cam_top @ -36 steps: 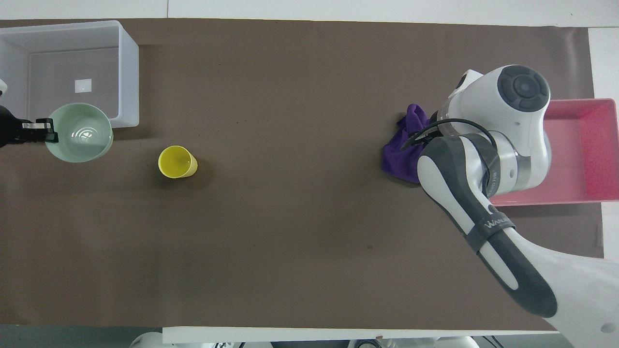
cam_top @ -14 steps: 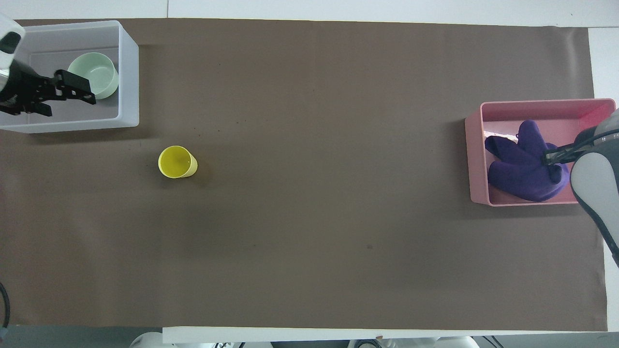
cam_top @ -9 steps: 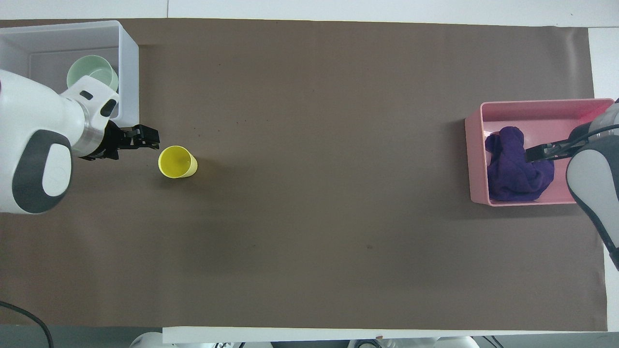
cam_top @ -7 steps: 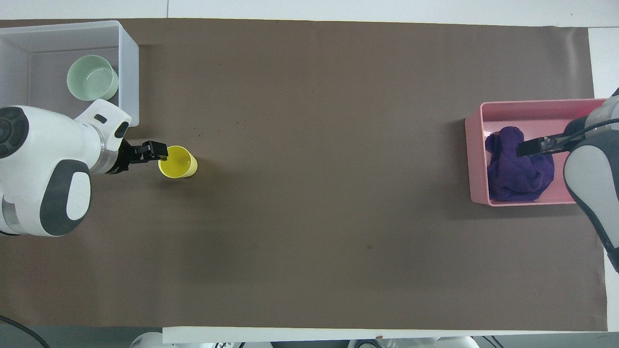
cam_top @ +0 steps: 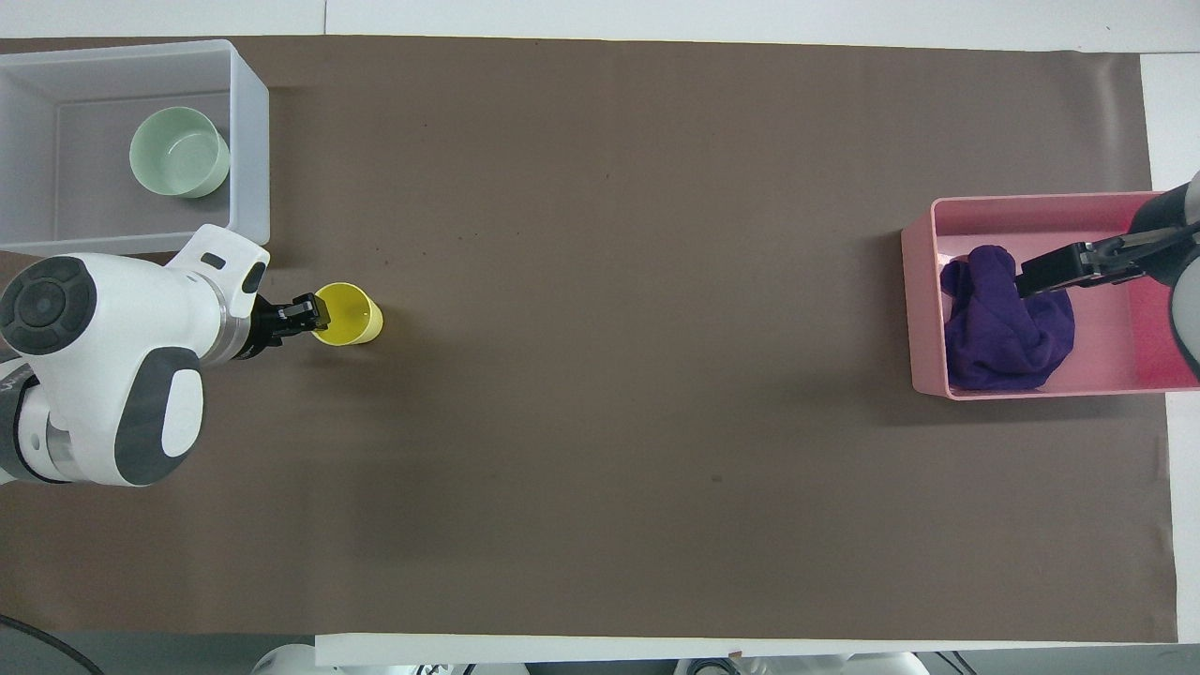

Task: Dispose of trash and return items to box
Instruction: 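Reach the left gripper to the yellow cup and grasp it, then lift the yellow cup with the left gripper into the white bin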

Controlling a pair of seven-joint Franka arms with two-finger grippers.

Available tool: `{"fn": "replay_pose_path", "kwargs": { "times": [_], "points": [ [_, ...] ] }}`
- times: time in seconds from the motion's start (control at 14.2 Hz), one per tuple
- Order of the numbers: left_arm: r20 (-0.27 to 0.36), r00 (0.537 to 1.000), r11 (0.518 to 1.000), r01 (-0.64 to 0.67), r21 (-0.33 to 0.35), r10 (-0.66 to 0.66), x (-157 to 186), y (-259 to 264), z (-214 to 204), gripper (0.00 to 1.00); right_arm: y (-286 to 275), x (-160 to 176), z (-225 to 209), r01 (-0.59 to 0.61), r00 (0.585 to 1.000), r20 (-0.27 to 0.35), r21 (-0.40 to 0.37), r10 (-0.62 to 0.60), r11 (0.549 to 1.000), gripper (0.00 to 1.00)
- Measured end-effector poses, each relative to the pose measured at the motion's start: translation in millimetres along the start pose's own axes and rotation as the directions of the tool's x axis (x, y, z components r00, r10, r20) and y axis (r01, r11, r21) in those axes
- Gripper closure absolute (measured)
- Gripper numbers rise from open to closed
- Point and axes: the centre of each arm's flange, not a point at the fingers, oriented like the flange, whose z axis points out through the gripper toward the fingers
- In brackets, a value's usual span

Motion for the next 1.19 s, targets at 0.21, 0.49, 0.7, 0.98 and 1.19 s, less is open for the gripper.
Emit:
{"fn": "replay_pose_path", "kwargs": {
  "times": [0.21,0.49,0.7,0.98,1.19],
  "points": [
    [-0.017,1.0,1.0,0.015,-0.009,-0.016,-1.1,6.4,-1.6,0.81,-2.4,-9.1,-31.2,0.001,1.0,0.024,0.005,-0.001,1.0,0.0],
    [-0.033,0.999,1.0,0.022,-0.018,-0.023,0.8,10.0,-6.8,0.98,-12.1,-18.7,-58.3,0.016,1.0,0.024,0.011,-0.016,1.0,0.0],
    [-0.064,0.996,0.997,0.055,-0.049,-0.058,30.4,30.5,-56.1,0.98,-25.9,-24.3,-65.6,0.041,0.999,0.028,0.012,-0.041,0.999,0.0],
    [-0.08,0.994,0.997,0.074,-0.033,-0.076,102.7,42.3,-152.1,0.98,-28.6,-24.4,-65.8,0.046,0.999,0.029,0.012,-0.046,0.999,0.0],
    [-0.115,0.992,0.999,0.048,0.016,-0.046,151.5,2.4,-151.2,0.98,-28.1,-24.5,-65.6,0.045,0.999,0.029,0.012,-0.045,0.999,0.0]
  ]
}}
